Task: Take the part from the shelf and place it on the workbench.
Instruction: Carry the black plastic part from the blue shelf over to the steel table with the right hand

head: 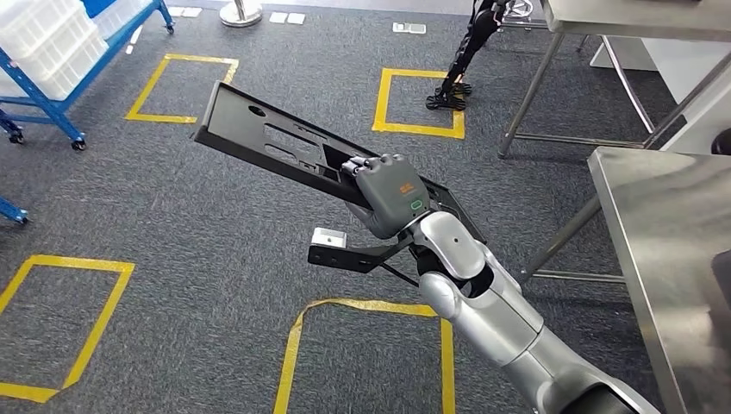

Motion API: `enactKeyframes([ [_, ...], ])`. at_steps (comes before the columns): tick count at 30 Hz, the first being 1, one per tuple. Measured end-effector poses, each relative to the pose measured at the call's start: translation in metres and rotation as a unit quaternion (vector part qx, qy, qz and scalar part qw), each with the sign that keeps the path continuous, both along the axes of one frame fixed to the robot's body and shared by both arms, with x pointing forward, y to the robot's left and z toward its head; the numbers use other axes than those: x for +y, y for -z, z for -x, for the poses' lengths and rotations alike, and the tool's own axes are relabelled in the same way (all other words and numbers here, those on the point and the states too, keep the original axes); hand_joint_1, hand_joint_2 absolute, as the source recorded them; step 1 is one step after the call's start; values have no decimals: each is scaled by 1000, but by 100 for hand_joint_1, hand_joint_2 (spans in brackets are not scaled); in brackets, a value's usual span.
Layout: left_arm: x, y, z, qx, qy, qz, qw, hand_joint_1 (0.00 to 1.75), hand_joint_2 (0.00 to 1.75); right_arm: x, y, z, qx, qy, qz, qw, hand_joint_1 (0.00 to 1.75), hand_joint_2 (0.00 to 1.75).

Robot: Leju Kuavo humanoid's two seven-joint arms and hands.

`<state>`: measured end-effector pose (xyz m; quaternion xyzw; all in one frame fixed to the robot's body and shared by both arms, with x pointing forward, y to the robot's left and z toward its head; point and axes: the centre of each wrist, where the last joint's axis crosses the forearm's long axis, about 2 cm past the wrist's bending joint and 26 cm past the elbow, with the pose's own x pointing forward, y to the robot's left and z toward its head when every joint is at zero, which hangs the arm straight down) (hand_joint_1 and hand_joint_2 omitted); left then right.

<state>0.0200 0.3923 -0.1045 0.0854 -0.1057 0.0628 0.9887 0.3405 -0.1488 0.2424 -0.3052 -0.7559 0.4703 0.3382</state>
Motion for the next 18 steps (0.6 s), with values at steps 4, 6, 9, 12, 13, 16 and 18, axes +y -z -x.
enactKeyframes([
  [4,-1,0,0,0,-2,1,1000,0,0,-3,0,-1,-1,5,8,1000,175,175],
  [6,-1,0,-1,-2,-2,2,1000,0,0,-5,1,-2,-1,8,11,1000,175,175],
  [9,2,-1,-2,-2,-2,-2,1000,0,0,-5,-2,-4,-5,9,15,1000,175,175],
  [12,-1,0,-2,-3,-4,1,1000,0,0,-5,-2,-4,-7,12,20,1000,175,175],
  [13,-3,0,-3,-3,-5,3,1000,0,0,-5,-2,-5,-7,15,21,1000,175,175],
  [16,-8,1,-2,-3,-7,8,1000,0,0,-5,-1,-5,-8,18,23,1000,175,175],
  [18,-9,1,-2,-3,-9,9,1000,0,0,-5,0,-5,-7,18,25,1000,175,175],
])
